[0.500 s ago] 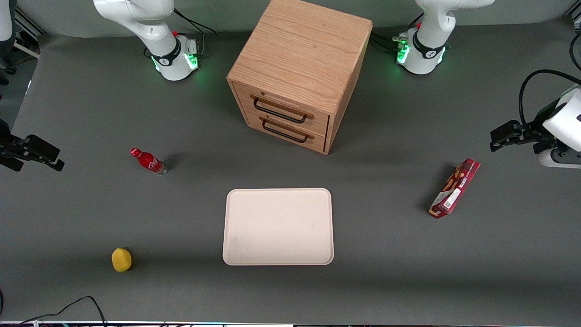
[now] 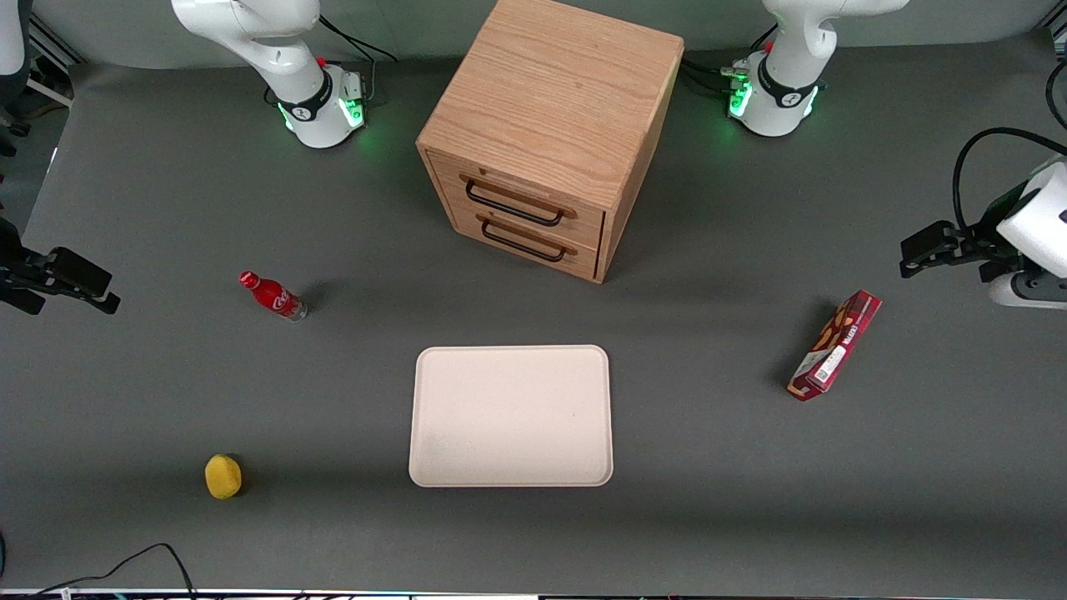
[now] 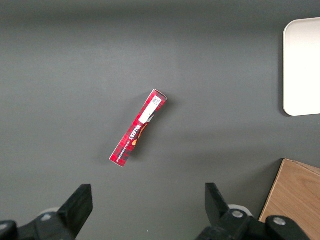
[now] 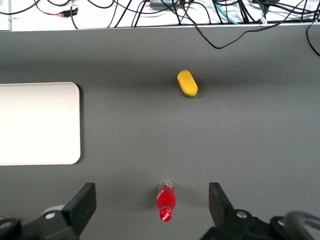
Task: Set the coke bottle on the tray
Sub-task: 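Move the right gripper out toward the red Coca-Cola bottle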
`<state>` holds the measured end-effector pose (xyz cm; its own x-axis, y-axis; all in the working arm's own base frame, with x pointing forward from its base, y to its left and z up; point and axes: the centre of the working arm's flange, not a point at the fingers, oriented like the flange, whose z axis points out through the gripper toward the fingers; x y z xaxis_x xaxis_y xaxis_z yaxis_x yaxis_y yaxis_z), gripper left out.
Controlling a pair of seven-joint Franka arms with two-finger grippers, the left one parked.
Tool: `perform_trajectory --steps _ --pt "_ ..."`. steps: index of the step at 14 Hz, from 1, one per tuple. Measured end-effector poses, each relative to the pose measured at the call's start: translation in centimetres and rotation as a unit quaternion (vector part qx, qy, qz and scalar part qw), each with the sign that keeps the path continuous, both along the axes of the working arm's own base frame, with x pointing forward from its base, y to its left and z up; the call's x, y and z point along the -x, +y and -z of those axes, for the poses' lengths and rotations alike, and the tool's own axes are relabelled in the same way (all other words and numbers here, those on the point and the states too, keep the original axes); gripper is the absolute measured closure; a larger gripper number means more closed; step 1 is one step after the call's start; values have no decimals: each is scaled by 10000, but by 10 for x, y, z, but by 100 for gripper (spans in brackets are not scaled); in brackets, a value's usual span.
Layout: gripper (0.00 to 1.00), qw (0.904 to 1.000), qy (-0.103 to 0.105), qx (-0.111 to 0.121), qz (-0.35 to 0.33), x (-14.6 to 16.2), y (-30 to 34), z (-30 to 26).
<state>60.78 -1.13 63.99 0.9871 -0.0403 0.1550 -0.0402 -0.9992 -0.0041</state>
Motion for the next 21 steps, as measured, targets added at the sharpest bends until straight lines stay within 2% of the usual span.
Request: perform_trajectory --steps 18,21 --pt "0 10000 85 -2 11 -5 -1 10" --pt "0 9996 273 -8 -30 -7 3 26"
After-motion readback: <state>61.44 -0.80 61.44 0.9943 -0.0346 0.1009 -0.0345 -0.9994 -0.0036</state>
